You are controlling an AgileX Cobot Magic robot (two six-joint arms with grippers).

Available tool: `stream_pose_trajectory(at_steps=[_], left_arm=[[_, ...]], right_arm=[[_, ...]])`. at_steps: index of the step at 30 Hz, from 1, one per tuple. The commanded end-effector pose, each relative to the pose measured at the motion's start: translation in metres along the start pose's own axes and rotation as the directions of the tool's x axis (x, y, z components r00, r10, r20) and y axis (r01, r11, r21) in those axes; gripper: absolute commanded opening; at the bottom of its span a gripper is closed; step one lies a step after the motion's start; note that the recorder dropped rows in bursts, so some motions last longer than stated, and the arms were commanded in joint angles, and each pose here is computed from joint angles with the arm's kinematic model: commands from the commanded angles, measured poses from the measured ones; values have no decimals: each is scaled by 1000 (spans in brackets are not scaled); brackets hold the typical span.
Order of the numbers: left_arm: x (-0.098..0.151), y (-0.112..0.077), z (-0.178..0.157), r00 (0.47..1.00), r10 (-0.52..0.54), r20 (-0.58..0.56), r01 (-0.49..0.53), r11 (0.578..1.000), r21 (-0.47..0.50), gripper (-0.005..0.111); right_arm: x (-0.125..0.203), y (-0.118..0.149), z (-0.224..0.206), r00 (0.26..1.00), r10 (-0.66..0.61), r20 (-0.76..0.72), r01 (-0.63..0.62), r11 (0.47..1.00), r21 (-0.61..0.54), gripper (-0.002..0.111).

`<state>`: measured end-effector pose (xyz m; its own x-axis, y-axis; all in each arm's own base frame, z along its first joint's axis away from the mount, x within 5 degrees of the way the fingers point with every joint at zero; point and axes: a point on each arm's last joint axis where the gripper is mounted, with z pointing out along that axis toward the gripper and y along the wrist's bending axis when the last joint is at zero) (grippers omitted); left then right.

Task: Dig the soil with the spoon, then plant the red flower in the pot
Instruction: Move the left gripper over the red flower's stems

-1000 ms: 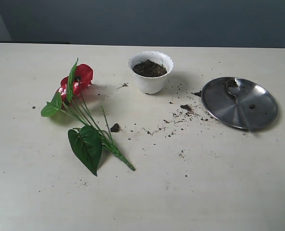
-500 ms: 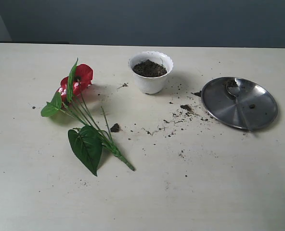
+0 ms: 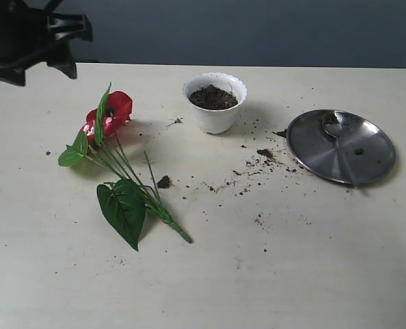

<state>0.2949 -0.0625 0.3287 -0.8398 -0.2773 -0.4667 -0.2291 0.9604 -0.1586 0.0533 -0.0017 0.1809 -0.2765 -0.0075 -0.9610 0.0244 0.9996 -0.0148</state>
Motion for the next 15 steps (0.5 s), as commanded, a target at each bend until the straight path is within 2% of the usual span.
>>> stream_pose_trajectory(at_steps=[1,6,15], left_arm=[[0,-17,21,994,24,-103,-15,996,92,63],[-2,-24,37,992,58,-111,-43,990,135,63],[-6,-25,37,997,55,-59,-46,988,145,63]], right_arm=[[0,0,0,1000,1,8,-1,1000,6,0],[0,0,0,1000,1,8,-1,1000,6,0],[0,0,0,1000,1,8,-1,1000,6,0]])
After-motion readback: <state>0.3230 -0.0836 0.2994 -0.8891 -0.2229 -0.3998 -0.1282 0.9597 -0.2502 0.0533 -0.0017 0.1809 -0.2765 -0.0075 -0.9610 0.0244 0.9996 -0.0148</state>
